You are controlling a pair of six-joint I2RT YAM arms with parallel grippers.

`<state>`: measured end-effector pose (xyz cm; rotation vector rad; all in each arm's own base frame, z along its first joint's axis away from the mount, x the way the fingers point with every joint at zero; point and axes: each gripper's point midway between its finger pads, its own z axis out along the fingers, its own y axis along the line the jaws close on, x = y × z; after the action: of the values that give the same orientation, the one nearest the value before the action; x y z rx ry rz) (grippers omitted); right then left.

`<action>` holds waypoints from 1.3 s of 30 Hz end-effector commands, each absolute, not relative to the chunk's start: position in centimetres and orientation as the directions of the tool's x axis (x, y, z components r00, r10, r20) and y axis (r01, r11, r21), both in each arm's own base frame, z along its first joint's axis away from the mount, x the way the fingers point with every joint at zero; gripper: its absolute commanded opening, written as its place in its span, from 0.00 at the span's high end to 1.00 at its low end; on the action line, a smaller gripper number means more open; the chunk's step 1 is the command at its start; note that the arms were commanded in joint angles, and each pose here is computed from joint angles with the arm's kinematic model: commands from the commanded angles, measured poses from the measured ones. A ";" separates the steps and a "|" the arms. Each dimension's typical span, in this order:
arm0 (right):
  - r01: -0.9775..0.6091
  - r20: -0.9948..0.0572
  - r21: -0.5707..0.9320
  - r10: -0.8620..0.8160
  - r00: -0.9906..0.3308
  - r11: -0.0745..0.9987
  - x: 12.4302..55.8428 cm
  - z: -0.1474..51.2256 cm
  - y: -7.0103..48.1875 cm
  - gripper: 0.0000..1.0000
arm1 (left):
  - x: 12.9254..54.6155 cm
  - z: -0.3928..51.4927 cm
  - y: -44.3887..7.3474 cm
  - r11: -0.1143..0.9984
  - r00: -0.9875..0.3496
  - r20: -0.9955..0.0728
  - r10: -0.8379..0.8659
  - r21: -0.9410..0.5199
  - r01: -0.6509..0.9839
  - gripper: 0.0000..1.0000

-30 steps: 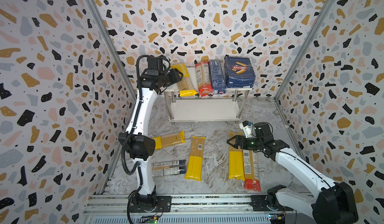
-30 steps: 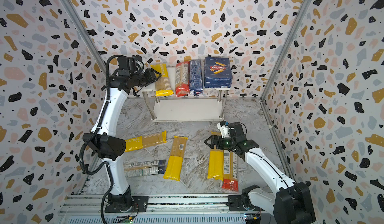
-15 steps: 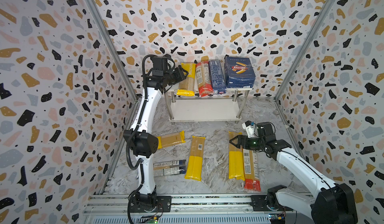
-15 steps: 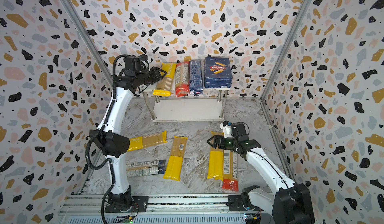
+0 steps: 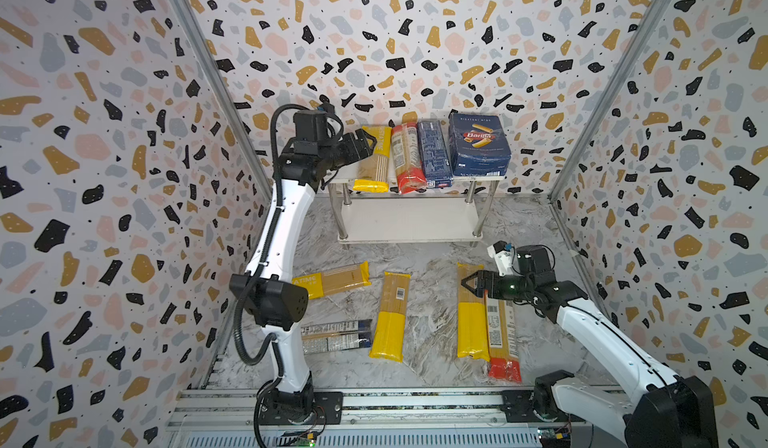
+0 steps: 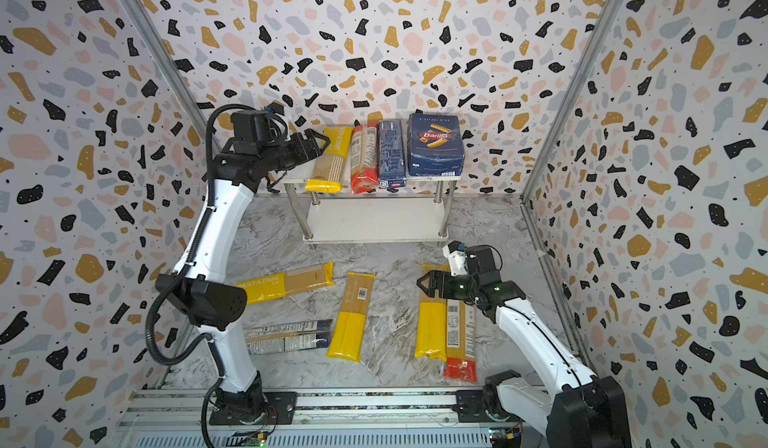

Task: Place and organize the pasta boxes and bags onto the shelf
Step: 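Open the left gripper and withdraw it down toward the table bags, then lower the right gripper onto the yellow-banded spaghetti bag nearest it and grasp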

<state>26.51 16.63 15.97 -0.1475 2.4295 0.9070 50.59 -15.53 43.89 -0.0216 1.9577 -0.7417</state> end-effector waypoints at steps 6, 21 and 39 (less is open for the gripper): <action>-0.249 -0.554 0.480 0.071 -0.829 0.841 26.5 16.3 14.7 0.02 | 43.0 46.6 -11.4 0.880 -0.294 -0.899 -0.325 -0.401 0.256 0.00; -0.194 -0.533 0.374 0.039 -0.845 0.907 23.5 14.3 15.9 0.01 | 30.1 30.0 -9.6 0.860 -0.455 -0.801 -0.389 -0.493 0.133 0.01; -0.059 -0.370 0.280 0.051 -0.928 0.958 19.1 6.7 14.3 0.02 | 26.3 18.8 -11.7 0.865 -0.571 -0.742 -0.350 -0.491 0.107 0.00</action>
<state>19.67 14.67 7.56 -0.0469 2.6984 0.4447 25.79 -10.88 18.11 -0.1833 2.1513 -0.5937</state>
